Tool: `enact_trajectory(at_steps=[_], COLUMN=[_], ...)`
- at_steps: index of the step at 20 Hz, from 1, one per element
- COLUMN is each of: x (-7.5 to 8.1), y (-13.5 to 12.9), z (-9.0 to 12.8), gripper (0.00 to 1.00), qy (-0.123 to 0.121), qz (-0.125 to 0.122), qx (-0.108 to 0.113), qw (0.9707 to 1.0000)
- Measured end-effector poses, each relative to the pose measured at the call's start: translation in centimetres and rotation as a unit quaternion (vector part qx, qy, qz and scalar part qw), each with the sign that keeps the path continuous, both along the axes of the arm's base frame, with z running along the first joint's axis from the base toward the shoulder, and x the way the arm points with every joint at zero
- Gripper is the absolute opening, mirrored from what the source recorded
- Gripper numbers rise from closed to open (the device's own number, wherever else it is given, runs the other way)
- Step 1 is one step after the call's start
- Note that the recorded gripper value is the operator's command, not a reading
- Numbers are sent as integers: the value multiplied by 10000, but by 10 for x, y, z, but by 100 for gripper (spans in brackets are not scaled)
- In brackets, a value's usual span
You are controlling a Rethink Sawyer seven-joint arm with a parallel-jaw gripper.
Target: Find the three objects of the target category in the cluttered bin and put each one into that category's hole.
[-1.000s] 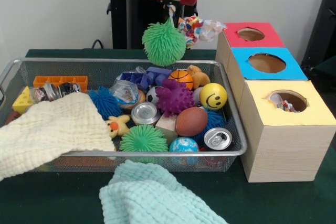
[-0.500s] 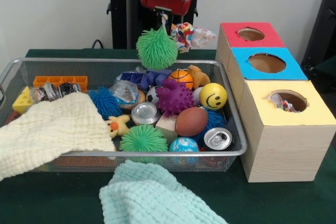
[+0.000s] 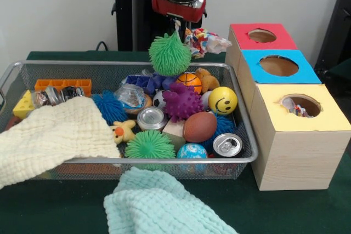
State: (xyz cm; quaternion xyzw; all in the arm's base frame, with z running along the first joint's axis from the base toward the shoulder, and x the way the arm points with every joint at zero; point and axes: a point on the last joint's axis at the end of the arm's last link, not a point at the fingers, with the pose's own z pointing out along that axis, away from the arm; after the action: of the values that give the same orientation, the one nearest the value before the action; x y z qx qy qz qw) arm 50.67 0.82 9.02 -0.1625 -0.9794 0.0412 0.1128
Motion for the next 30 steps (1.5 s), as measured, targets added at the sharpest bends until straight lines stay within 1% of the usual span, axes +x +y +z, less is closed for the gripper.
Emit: enact_trajectory(at_steps=[7,9,11,15,17,21,25,26,30], x=[-2,-2,-2,-1,-2,-4,-6,-6,-6], y=[32,45,59,77,79,88,92,91,90], z=[14,18,20,21,20,13,1,-4,-15], gripper=[0,0,0,0,0,0,0,0,0], qy=[8,-18,-49,-72,-64,12,127,173,243], qz=[-190,-288,-443,-732,-786,-1011,-1202,-1277,-1372], qx=[-141,-185,-217,-249,-255,-259,-276,-293,-339], qw=[9997,9994,9988,9970,9966,9945,9923,9912,9897])
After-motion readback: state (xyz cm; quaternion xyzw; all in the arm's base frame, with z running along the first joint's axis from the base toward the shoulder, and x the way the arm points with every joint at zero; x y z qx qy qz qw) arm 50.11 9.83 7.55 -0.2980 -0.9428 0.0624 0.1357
